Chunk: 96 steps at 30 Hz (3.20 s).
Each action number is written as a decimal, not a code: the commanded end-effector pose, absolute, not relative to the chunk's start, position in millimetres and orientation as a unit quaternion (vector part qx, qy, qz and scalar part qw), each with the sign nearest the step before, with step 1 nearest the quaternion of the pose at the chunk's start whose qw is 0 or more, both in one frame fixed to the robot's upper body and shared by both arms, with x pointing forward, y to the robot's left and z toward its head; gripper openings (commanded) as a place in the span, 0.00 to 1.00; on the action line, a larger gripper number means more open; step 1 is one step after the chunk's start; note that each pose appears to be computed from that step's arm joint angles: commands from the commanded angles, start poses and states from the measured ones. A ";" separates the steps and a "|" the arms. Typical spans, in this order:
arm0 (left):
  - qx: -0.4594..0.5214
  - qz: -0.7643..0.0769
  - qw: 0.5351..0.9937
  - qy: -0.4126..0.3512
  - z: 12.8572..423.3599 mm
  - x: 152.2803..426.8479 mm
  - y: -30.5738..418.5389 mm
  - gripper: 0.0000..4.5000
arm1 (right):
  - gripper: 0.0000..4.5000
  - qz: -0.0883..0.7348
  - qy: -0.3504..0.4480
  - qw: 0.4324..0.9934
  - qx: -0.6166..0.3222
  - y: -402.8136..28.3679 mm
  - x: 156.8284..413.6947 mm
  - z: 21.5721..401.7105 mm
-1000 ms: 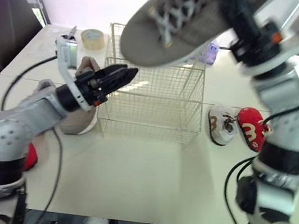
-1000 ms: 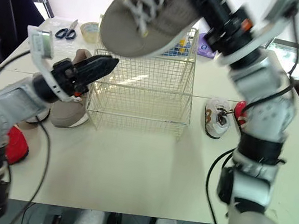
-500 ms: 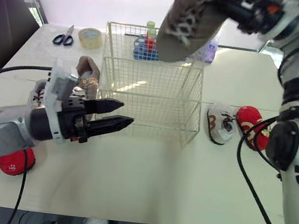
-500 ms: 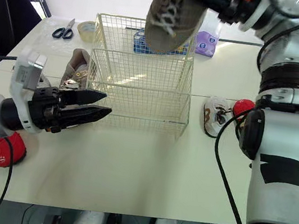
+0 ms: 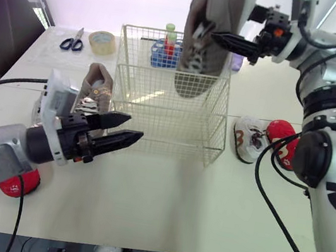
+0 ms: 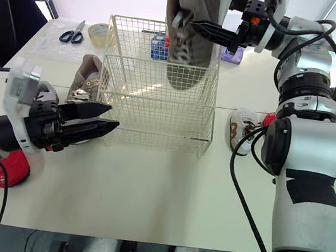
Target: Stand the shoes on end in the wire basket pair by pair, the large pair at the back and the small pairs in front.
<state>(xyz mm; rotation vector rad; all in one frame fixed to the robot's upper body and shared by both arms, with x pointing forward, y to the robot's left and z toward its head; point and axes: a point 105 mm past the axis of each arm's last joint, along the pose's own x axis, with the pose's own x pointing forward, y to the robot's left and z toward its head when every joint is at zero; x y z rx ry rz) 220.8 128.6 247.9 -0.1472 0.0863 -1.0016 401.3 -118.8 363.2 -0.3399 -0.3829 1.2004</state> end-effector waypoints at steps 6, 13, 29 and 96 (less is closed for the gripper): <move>-0.063 -0.502 0.862 0.031 251.2 228.8 123.8 0.70 | 0.99 0.518 -0.246 0.799 -0.181 -133.2 393.3 396.4; -0.065 -0.513 0.855 0.037 246.8 235.8 122.9 0.70 | 0.99 0.547 -0.247 0.781 -0.169 -133.8 383.5 403.8; -0.068 -0.520 0.851 0.038 233.7 237.3 113.7 0.70 | 0.99 0.597 -0.094 0.779 -0.167 -126.6 388.3 371.0; 0.008 -0.271 0.934 0.234 218.5 401.0 291.0 0.70 | 0.99 0.708 0.061 0.685 -0.161 -92.1 219.2 241.0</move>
